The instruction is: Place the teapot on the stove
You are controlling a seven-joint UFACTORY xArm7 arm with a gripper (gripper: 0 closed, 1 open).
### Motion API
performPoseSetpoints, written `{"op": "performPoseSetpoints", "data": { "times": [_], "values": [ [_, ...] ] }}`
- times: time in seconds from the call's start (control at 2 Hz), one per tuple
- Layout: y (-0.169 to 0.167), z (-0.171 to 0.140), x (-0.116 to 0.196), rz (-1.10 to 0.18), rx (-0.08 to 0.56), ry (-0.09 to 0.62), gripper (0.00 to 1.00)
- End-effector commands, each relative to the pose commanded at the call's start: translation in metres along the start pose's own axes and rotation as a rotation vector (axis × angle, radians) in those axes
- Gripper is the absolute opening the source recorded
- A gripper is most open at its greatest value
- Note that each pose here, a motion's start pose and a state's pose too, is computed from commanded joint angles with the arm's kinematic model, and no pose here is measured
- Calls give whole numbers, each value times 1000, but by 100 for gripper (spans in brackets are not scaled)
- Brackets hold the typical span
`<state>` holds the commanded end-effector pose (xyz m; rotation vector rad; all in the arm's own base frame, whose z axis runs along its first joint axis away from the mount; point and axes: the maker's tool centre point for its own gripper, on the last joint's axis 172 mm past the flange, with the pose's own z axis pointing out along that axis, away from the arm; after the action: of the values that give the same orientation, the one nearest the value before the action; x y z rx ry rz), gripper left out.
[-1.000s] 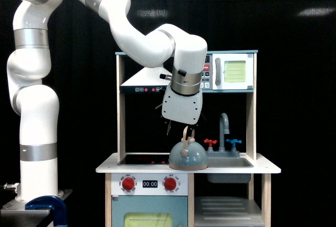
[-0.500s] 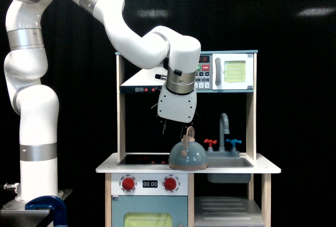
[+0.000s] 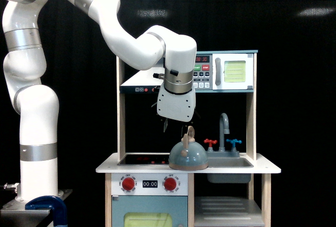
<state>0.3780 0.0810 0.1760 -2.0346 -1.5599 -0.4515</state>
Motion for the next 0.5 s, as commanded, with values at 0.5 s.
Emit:
{"op": "performPoseSetpoints", "data": {
  "times": [0.5],
  "values": [
    [12,28,21,0,0,0,100]
  ]
}}
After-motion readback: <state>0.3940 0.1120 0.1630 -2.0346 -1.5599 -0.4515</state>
